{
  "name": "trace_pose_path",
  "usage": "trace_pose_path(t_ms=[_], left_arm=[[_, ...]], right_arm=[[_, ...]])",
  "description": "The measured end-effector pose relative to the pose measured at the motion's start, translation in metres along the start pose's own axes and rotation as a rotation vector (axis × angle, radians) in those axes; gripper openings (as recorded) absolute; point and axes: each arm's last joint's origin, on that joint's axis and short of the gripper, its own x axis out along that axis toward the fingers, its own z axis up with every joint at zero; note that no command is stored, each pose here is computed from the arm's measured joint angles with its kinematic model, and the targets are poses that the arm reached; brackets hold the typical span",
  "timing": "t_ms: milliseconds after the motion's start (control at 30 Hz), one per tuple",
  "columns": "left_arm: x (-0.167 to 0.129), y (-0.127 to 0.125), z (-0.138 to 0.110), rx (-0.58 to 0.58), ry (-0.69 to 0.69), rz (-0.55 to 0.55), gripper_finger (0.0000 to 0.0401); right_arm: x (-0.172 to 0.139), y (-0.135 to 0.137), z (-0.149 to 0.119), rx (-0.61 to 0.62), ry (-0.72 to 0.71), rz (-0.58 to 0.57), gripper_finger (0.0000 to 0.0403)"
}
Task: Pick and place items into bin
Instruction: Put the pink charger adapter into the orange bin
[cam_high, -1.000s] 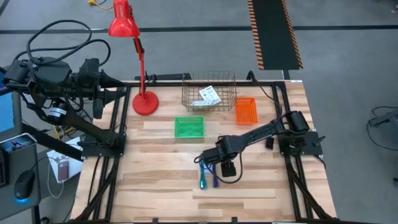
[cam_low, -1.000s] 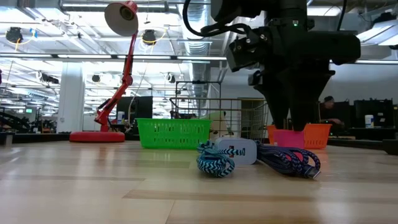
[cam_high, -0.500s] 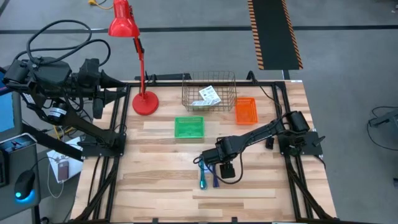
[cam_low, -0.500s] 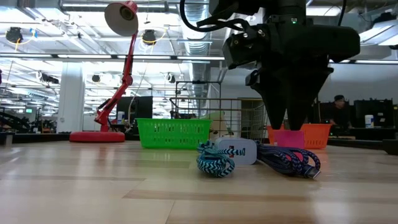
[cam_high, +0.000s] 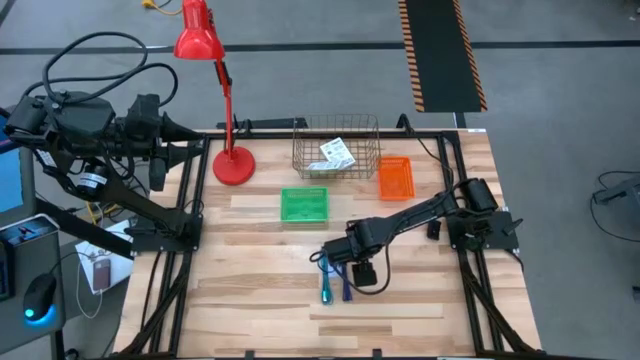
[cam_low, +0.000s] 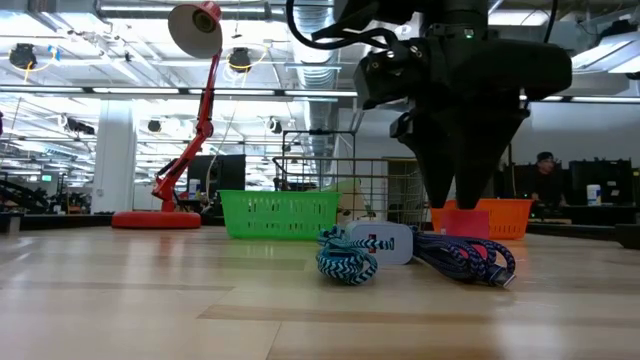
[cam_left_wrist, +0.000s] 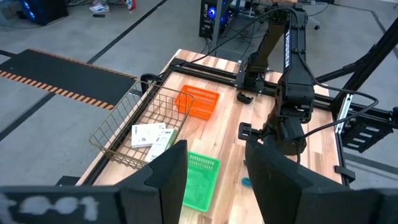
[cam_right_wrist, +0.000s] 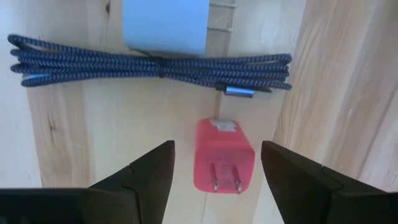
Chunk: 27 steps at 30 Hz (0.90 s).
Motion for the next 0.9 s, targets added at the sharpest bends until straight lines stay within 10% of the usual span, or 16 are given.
trace_pose_path(t_ms=[900], left_arm=[[0.0001,-0.0008,-0.0002,-0.007,0.007,-0.023,0.0151]], right_arm=[[0.0,-0.0073,-0.0023,-0.007,0.032,0.023,0.0235]])
